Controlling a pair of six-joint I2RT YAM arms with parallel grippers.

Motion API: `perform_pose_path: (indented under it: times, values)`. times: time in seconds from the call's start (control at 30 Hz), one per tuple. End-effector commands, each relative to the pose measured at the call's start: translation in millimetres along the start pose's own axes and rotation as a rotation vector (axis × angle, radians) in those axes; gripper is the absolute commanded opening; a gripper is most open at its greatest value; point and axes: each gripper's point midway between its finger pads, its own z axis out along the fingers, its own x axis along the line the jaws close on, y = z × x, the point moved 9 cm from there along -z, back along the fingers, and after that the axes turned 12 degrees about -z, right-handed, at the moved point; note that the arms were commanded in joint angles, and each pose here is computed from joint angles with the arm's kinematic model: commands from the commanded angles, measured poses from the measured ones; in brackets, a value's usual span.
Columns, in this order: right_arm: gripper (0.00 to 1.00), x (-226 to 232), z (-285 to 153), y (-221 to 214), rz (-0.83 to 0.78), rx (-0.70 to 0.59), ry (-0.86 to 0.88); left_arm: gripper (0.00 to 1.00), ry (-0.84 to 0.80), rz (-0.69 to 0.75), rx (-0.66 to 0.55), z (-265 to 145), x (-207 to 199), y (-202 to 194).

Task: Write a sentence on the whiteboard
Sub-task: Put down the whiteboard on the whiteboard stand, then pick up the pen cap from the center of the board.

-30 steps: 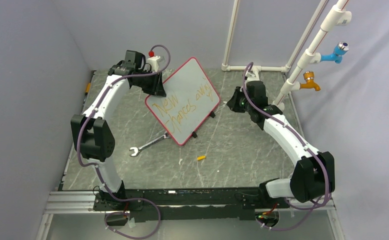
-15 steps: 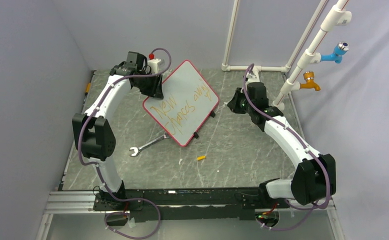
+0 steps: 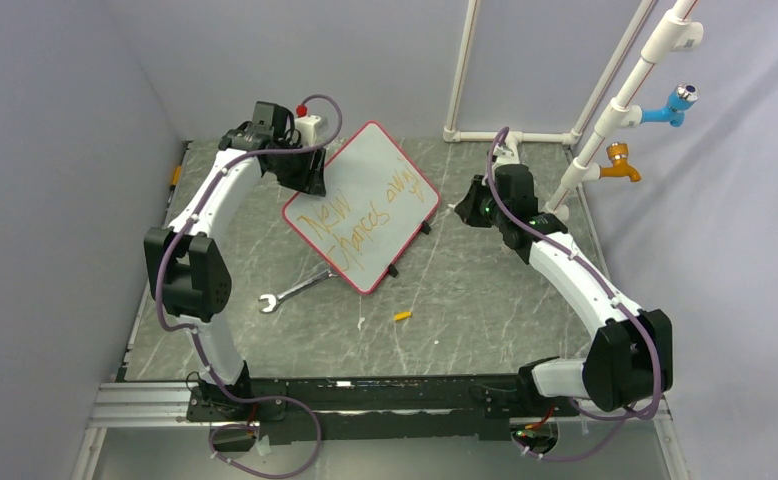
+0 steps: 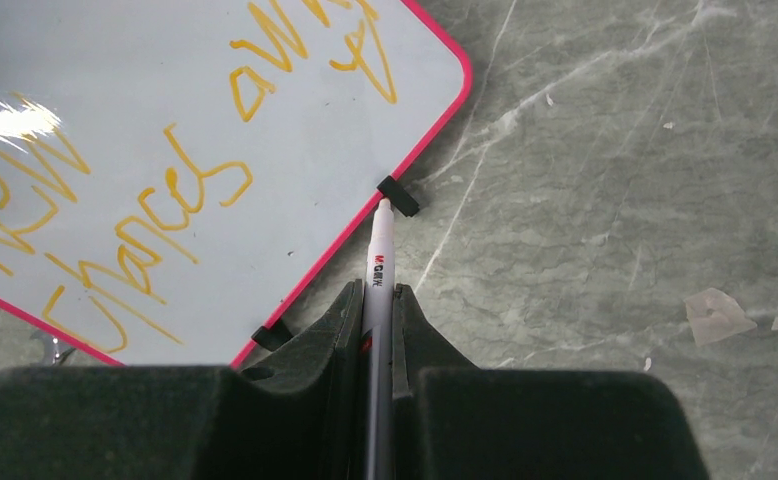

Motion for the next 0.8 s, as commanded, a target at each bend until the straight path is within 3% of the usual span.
perform_pose_path:
  times: [0.0,0.37,0.77]
  values:
    - [0.00,-0.6,-7.9,9.8,0.001,-0.058,-0.012,0.56,-0.003,0.040,-0.097,-21.2,-12.6,19.6]
    - [0.00,1.3,-11.2,14.9,-0.007,-0.067,-0.004,0.61,0.008,0.072,-0.137,-40.8,-24.5,29.6]
    - [0.00,5.7,-29.2,24.3,-0.008,-0.102,0.017,0.85,-0.002,0.181,-0.265,-89.7,-54.2,22.7]
